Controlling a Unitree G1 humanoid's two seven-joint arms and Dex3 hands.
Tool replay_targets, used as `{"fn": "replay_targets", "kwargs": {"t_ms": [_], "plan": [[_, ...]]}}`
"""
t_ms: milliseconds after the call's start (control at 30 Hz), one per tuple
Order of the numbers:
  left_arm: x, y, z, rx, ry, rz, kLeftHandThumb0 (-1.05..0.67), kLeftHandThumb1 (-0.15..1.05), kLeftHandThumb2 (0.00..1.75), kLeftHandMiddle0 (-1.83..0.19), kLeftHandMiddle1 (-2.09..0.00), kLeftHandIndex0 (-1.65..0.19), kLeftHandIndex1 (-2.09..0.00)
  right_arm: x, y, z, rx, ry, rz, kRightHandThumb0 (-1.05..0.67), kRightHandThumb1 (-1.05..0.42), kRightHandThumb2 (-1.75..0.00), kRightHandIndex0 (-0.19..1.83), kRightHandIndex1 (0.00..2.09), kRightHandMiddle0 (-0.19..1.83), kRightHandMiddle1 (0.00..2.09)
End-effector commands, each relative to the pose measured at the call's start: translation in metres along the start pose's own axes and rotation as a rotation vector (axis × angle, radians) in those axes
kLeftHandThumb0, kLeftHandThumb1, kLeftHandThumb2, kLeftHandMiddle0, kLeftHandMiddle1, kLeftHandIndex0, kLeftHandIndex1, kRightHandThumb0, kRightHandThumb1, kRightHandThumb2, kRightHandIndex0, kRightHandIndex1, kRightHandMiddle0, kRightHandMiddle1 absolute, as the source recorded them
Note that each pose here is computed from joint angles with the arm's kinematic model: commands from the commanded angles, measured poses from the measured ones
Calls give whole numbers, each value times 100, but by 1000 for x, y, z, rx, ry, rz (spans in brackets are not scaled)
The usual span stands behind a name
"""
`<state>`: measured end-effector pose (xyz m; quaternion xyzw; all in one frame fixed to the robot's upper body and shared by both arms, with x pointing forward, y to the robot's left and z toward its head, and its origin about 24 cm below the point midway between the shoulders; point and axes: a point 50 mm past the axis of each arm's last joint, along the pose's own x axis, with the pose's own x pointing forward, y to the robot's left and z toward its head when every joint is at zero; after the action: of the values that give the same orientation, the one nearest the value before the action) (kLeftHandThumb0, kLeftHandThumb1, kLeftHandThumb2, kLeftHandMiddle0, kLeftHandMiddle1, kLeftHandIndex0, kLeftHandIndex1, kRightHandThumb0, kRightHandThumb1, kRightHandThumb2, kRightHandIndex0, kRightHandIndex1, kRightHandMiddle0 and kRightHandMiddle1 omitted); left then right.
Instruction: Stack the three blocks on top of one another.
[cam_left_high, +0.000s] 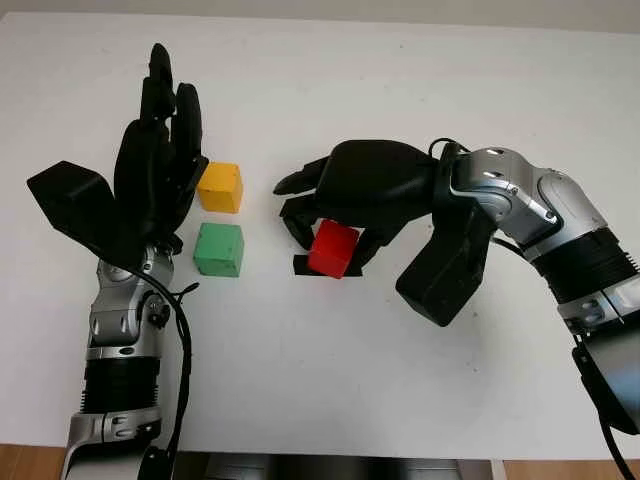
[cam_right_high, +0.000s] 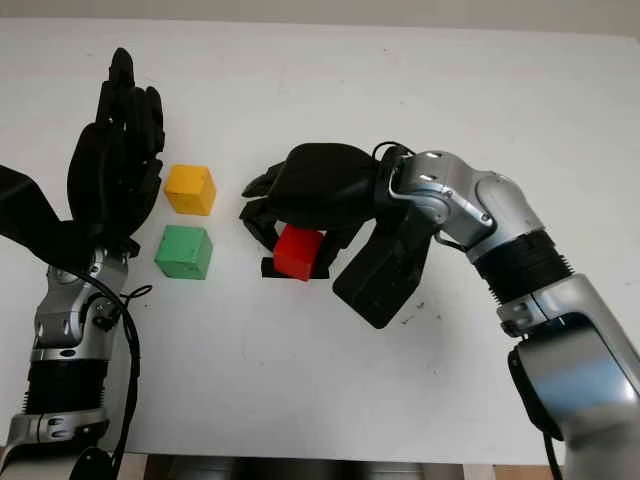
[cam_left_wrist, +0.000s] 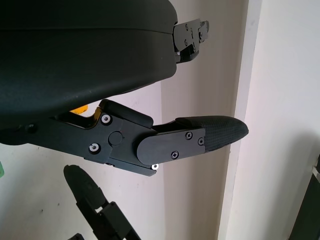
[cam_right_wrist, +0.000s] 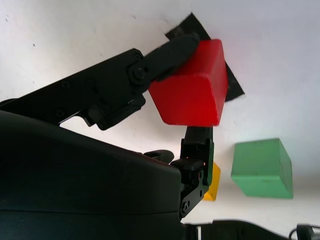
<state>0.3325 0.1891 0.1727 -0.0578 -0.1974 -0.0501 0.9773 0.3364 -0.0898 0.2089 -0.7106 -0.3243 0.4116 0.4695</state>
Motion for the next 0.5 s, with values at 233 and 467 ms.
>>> {"fn": "replay_targets", "kwargs": {"t_ms": [233, 467], "plan": [[0, -1, 1, 5, -7, -2, -72, 105, 54, 19, -1, 19, 0, -4, 3, 0, 43, 3, 0, -78, -91, -5, -13, 1, -3, 18], [1, -1, 2, 0, -15, -2, -72, 105, 53, 19, 0, 19, 0, -8, 4, -1, 34, 21, 40, -90, -91, -5, -19, 0, -19, 0]]}}
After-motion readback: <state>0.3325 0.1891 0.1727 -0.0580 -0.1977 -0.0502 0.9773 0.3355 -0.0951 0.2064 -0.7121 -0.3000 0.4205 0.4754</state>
